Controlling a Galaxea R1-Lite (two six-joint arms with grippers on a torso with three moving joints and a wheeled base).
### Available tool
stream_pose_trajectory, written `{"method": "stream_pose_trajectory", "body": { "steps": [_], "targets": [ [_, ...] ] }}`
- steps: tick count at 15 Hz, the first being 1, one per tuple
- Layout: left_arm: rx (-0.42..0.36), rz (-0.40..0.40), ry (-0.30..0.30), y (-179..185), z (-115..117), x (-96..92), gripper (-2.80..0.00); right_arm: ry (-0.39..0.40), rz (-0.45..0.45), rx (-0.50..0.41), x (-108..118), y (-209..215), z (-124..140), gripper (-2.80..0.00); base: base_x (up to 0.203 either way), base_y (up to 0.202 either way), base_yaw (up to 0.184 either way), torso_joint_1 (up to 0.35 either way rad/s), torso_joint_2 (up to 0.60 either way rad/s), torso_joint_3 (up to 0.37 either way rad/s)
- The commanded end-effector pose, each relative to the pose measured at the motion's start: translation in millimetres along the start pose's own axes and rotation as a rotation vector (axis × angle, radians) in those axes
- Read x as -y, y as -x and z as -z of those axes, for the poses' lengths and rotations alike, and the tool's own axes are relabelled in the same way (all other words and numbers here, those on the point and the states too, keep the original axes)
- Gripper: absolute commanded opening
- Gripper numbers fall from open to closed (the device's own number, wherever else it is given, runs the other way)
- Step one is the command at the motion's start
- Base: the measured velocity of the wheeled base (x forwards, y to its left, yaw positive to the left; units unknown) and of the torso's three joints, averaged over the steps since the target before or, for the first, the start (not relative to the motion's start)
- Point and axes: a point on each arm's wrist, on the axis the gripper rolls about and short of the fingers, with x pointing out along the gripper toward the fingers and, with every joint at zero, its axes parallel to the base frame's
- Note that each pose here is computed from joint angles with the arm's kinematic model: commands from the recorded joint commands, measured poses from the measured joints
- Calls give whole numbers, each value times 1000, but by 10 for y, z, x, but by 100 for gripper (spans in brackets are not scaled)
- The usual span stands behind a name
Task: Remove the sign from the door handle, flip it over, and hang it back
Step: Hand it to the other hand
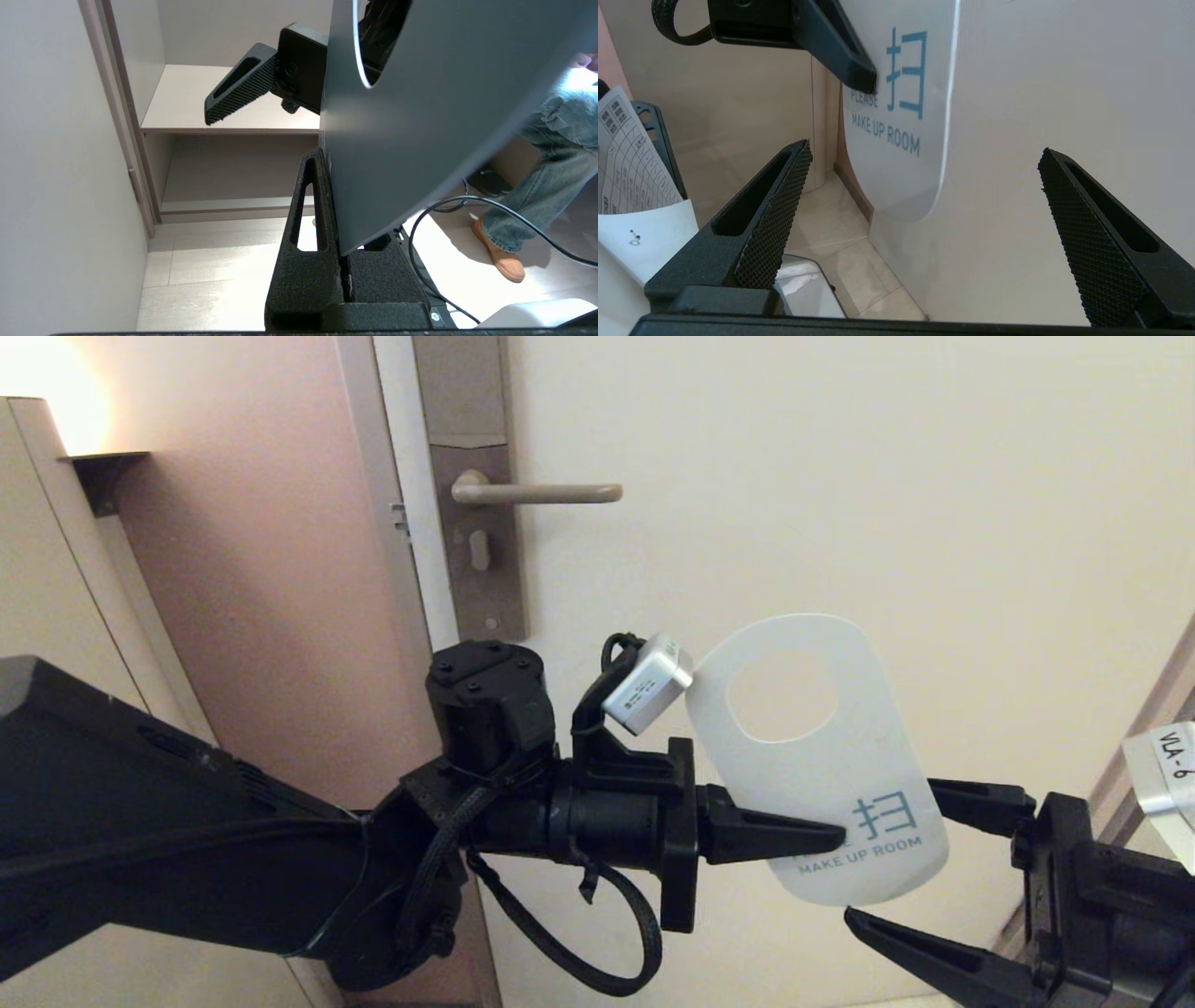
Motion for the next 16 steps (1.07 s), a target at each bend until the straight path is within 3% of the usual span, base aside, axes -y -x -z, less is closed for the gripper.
{"method": "stream_pose_trajectory", "body": {
  "steps": [1, 10, 11, 16],
  "targets": [
    [0, 4, 0, -1, 7, -2, -280, -1, -5, -6, 9, -27, 8, 0, 0, 0, 0, 0, 0, 0],
    [-3, -2, 6, 7, 26, -12, -280, 3, -43, 6, -29, -90, -47, 0, 0, 0, 0, 0, 0, 0],
    [-5, -1, 8, 0, 41, -19, -280, 2, -43, 5, -28, -92, -46, -280, 0, 0, 0, 0, 0, 0],
    [-7, 0, 9, -3, 52, -25, -280, 3, -43, 6, -27, -94, -49, -280, 0, 0, 0, 0, 0, 0]
  ]
}}
